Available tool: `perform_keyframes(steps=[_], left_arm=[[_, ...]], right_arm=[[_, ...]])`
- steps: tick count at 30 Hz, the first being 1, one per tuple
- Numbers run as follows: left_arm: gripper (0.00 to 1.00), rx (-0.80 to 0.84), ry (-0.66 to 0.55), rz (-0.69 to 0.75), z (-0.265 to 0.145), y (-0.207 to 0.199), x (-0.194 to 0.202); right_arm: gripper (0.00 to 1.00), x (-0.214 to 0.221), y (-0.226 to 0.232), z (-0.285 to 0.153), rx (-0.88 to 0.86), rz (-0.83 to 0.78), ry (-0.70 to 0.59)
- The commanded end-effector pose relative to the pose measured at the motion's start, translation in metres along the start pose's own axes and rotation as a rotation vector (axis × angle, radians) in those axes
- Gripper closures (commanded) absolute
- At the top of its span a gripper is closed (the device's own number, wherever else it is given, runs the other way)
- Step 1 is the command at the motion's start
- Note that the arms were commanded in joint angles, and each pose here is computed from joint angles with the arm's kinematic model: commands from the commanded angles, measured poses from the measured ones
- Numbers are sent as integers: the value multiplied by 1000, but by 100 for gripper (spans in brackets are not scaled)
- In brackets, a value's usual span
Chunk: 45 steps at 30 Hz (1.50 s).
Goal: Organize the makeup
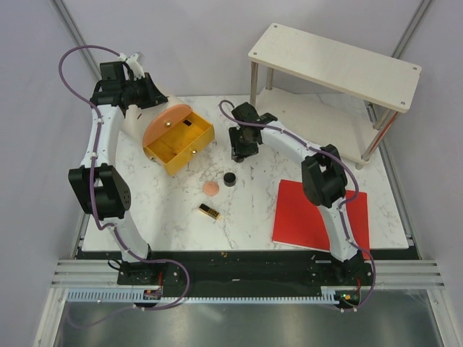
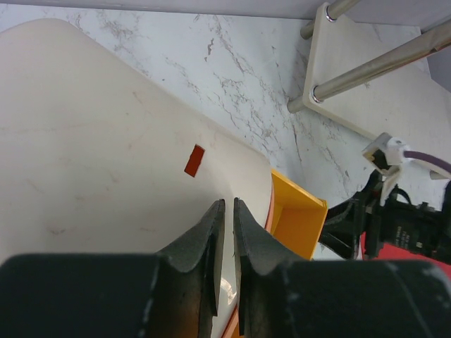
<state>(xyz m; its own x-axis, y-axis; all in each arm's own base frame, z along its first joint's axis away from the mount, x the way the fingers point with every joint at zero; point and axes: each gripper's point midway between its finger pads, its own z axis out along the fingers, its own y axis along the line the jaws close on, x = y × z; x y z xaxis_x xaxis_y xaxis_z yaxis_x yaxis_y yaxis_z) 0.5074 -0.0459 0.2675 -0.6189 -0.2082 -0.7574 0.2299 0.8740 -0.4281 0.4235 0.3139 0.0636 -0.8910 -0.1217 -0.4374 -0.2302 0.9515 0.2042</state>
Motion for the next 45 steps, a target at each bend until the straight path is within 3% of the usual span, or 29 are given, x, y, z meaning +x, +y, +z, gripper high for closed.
perform_keyframes(steps=[1,7,12,18,33,45], left_arm=[[81,-118,283,-154,9,40,87],[81,-115,282,-155,10,39,86],[81,-110,284,-157,10,38,87],[81,-99,287,-165,11,37,88],[81,-93,295,-172,11,36,91],[81,-96,295,-168,11,37,91]], right_arm=[[93,-50,44,-79,-184,-6,-163],[93,-85,59,-129,-240,-12,-306],[92,-119,90,-172,-389,-20,-445],[92,-140,130,-187,-502,-39,-516],[89,-144,183,-128,-660,56,-477],[69,-135,184,-81,-658,140,-399]])
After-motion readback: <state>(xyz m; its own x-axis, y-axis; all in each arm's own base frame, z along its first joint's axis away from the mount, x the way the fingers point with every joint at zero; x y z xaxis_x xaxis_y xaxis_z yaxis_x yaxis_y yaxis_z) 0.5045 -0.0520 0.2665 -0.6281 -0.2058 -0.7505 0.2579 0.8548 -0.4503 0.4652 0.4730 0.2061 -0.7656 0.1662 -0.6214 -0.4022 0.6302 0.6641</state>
